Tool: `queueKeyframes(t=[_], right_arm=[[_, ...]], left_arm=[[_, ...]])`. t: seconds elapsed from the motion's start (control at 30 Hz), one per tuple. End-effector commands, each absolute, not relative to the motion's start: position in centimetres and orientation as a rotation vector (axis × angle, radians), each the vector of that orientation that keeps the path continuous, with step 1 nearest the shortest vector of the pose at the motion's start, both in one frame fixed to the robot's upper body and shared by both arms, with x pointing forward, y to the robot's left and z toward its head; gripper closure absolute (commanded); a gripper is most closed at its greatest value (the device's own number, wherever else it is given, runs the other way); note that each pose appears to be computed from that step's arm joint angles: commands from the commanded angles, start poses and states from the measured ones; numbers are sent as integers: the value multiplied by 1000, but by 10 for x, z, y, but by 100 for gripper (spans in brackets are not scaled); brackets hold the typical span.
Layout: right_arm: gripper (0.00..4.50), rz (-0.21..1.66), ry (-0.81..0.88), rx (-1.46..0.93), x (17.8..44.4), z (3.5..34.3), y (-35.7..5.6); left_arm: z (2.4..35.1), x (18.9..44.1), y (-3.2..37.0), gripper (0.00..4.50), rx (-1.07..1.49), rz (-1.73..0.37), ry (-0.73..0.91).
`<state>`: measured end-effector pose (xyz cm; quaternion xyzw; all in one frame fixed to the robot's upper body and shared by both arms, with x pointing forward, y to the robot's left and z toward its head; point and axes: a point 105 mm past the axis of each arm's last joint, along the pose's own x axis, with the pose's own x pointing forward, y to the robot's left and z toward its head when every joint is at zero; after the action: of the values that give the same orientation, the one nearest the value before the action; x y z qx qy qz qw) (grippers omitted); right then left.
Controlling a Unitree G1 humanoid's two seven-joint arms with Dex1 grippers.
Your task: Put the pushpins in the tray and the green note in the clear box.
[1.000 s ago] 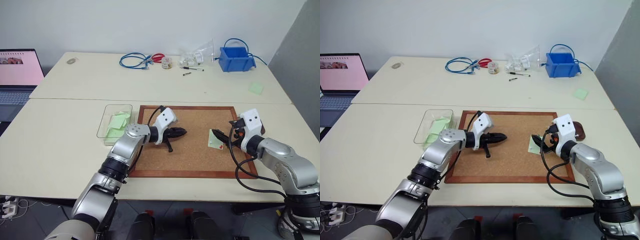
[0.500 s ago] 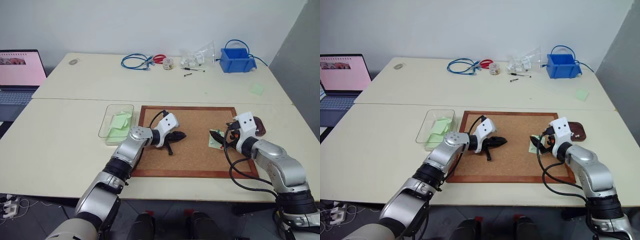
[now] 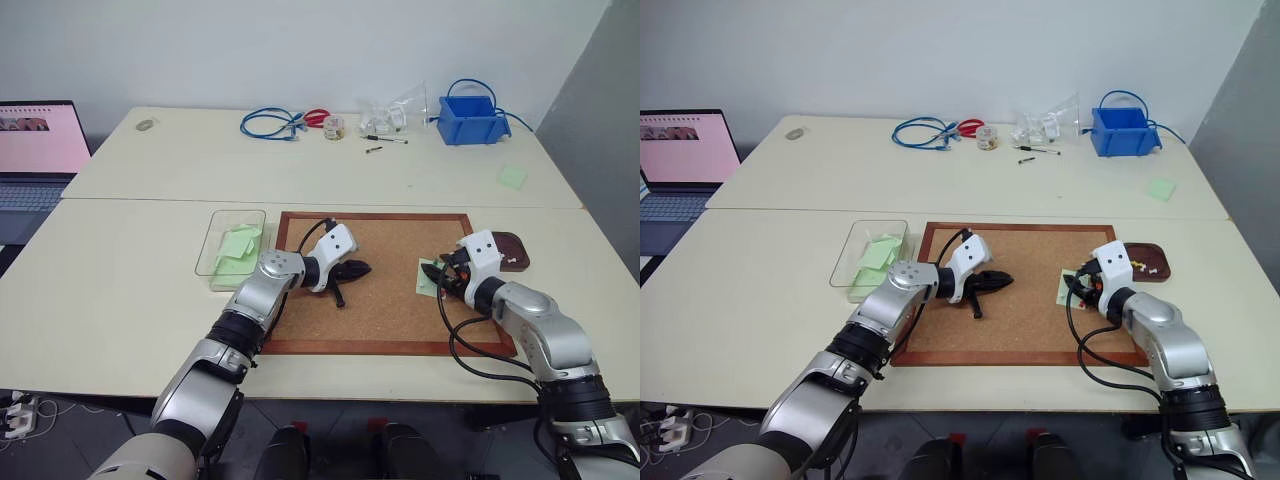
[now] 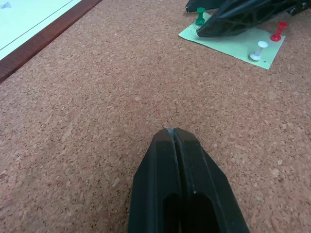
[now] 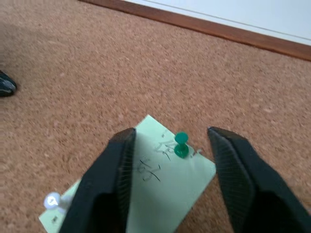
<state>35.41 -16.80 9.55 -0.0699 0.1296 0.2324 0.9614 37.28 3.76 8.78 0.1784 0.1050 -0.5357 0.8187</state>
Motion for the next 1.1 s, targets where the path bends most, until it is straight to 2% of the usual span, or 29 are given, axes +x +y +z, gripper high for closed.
queueKeyframes(t=[0.03,0.27,0.47,0.73,0.93,1.03,1.1], right_arm=[[301,445,191,-138,360,113,-173],[446,427,188,-122,361,113,-177],[446,421,160,-137,359,122,-179],[446,412,26,-67,349,165,-176],[446,369,12,-29,348,173,-184],[446,266,25,-48,355,171,-203],[446,132,42,-87,362,166,-229]], left_arm=[[76,376,47,450,409,-1100,278],[75,377,49,450,414,-1094,276],[76,378,48,450,412,-1096,273],[76,378,51,450,408,-1091,278],[74,376,51,450,409,-1095,284],[75,377,50,450,409,-1097,283],[75,377,50,450,410,-1100,282]])
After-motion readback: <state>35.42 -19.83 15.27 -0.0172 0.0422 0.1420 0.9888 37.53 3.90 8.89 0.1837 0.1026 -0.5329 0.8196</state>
